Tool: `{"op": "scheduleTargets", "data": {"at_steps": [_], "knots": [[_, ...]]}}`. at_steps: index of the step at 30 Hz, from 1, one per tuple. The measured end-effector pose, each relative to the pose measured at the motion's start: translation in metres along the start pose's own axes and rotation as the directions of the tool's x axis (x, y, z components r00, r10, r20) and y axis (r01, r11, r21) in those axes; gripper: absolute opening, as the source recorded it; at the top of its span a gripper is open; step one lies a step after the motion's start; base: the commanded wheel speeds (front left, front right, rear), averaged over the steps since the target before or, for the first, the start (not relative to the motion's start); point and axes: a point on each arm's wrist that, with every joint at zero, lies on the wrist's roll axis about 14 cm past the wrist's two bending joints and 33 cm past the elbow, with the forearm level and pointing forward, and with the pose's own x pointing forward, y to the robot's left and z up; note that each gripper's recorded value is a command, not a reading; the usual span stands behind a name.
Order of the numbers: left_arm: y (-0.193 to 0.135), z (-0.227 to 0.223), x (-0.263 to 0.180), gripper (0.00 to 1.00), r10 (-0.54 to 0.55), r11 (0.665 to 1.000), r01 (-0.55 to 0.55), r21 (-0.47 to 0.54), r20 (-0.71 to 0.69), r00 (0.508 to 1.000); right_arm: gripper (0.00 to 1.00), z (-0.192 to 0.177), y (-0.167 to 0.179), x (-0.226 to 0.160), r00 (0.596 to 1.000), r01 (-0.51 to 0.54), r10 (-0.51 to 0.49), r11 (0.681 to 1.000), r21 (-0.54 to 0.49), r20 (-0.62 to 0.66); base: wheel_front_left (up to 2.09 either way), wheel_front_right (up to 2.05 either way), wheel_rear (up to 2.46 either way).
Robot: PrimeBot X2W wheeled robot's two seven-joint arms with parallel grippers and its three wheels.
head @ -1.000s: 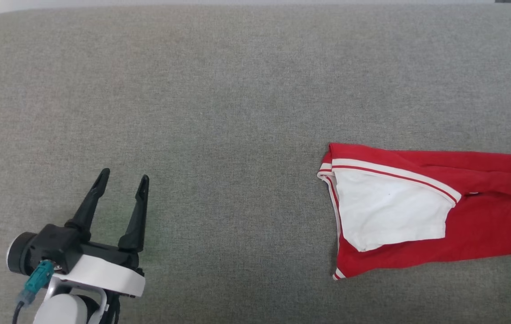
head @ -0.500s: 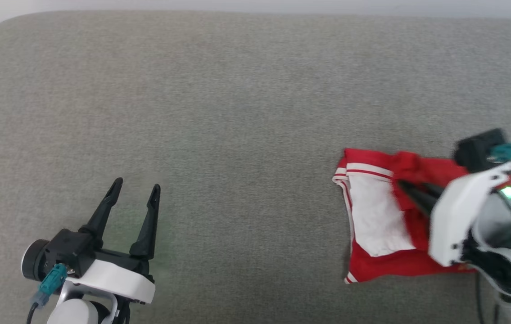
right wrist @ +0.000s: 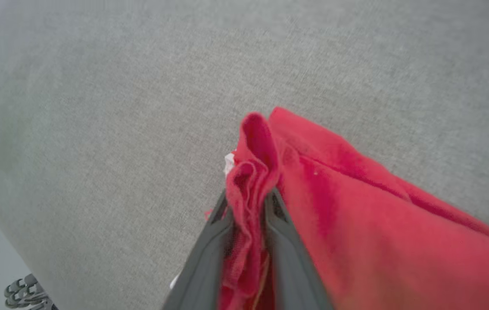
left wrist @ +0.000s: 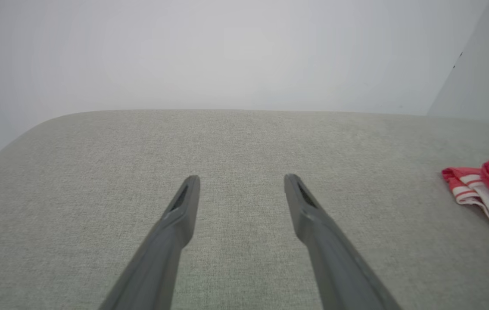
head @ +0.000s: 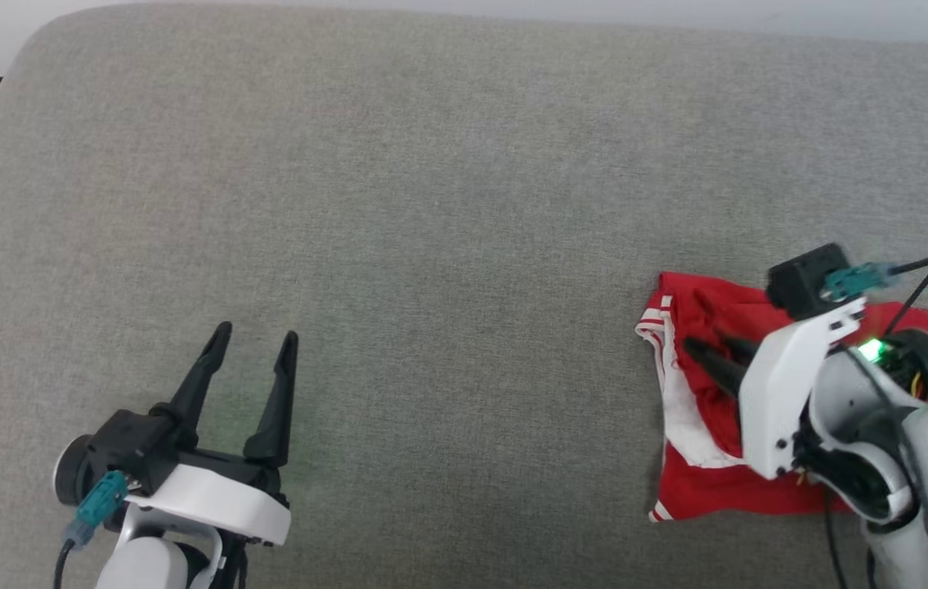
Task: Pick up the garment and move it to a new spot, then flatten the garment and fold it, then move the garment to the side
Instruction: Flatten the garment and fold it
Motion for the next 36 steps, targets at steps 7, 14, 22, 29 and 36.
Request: {"op": "scheduleTargets", "data": {"at_steps": [7,14,22,29,36], "knots": [[-0.005,0.004,0.002,1.00,-0.022,1.000,0.021,0.006,0.012,1.000,1.00,0.032,-0.027,-0.023,0.980,0.080,-0.089,0.995,0.058,0.178,0.00,0.00,0.00],[-0.019,0.009,0.007,1.00,-0.064,0.998,0.064,-0.007,0.032,0.997,1.00,0.042,-0.080,-0.063,0.899,0.250,-0.262,0.965,0.081,0.352,0.00,0.00,0.00],[-0.025,0.010,0.012,1.00,-0.072,0.996,0.074,-0.052,0.040,0.997,1.00,0.041,-0.113,-0.101,0.763,0.383,-0.373,0.919,0.094,0.528,0.00,0.00,0.00],[-0.020,0.017,0.010,1.00,-0.059,0.995,0.063,-0.075,0.061,0.996,1.00,0.038,-0.119,-0.134,0.615,0.462,-0.421,0.878,0.129,0.667,0.00,0.00,0.00],[-0.002,0.020,-0.012,1.00,-0.011,0.998,0.014,-0.057,0.068,0.998,1.00,0.008,-0.112,-0.157,0.564,0.497,-0.468,0.851,0.173,0.680,0.00,0.00,0.00]]}}
